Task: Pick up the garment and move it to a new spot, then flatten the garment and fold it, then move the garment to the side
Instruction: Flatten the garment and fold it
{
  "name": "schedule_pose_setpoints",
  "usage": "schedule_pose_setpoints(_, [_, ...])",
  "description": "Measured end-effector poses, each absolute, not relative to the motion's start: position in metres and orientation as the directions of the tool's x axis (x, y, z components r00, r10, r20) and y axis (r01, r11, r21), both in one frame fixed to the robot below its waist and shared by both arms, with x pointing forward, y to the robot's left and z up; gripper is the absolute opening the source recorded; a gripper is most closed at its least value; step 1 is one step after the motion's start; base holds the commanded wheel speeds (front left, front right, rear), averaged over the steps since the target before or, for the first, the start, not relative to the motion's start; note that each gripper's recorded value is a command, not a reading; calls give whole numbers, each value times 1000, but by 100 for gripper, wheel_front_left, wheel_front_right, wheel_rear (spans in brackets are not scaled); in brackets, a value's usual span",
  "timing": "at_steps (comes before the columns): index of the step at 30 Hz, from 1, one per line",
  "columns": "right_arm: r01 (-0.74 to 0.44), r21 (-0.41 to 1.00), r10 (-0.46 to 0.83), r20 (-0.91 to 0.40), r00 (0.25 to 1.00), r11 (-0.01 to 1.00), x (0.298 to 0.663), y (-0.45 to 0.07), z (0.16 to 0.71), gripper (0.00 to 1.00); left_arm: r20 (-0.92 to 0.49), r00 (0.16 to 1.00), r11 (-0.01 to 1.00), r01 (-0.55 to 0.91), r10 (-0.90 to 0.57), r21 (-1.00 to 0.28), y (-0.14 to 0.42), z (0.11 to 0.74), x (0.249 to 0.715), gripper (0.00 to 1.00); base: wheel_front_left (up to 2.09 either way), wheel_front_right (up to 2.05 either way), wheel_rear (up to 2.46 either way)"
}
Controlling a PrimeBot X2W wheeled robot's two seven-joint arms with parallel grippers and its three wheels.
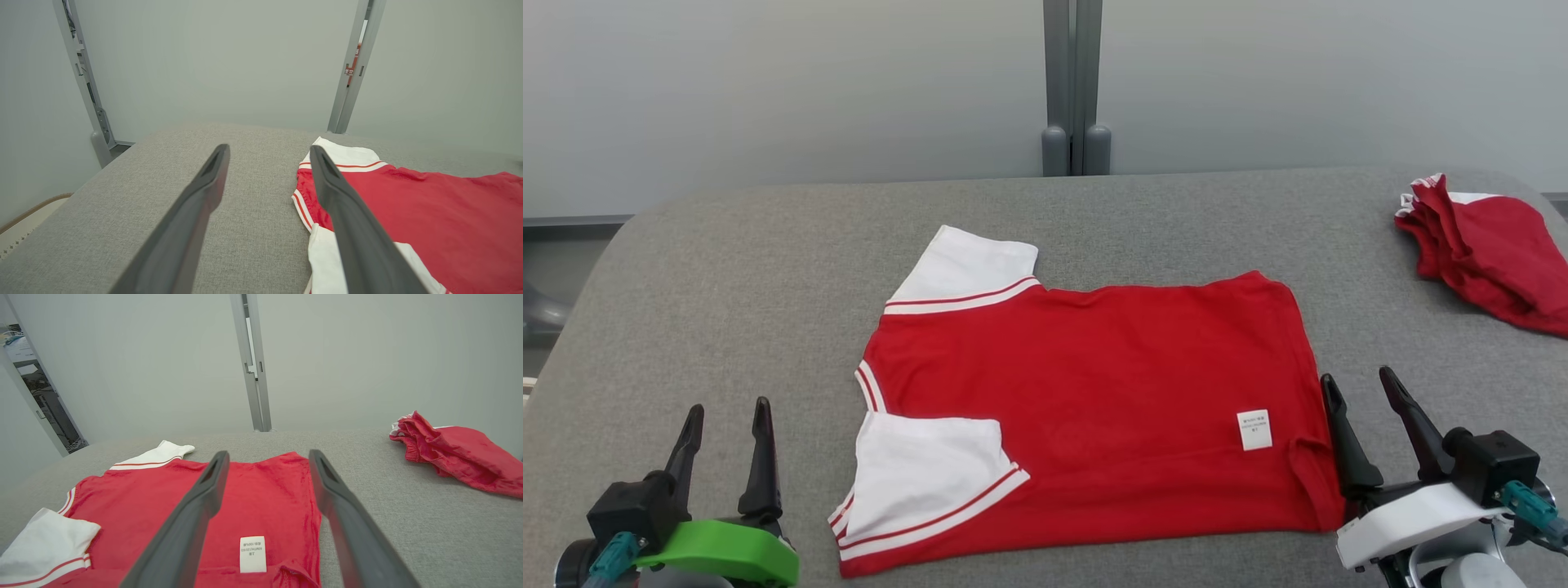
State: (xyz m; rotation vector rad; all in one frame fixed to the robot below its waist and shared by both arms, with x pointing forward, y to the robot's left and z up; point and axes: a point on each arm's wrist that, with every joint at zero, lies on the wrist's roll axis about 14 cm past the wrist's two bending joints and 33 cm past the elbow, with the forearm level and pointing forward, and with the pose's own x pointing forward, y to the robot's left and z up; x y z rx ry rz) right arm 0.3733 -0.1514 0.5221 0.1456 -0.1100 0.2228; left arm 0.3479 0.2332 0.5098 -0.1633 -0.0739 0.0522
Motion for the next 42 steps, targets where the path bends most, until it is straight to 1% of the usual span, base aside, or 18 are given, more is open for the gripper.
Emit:
schedule_pose_setpoints(5, [-216, 175, 195, 129, 972, 961, 368, -151, 522, 100, 55, 997, 984, -47, 57, -173, 232, 511, 341, 100, 0, 0, 0])
schedule_pose_setpoints(11, [-215, 190, 190, 142, 971, 958, 366, -149, 526, 100, 41, 998, 983, -40, 48, -178, 226, 514, 339, 100, 0, 0, 0])
schedule_pose_setpoints(22, [-205, 193, 183, 125, 975, 959, 366, -148, 528, 100, 33, 998, 985, -45, 51, -167, 225, 519, 336, 100, 0, 0, 0])
schedule_pose_setpoints(42, [-191, 154, 180, 80, 980, 969, 363, -149, 520, 100, 26, 998, 987, -57, 61, -151, 228, 518, 334, 100, 0, 0, 0])
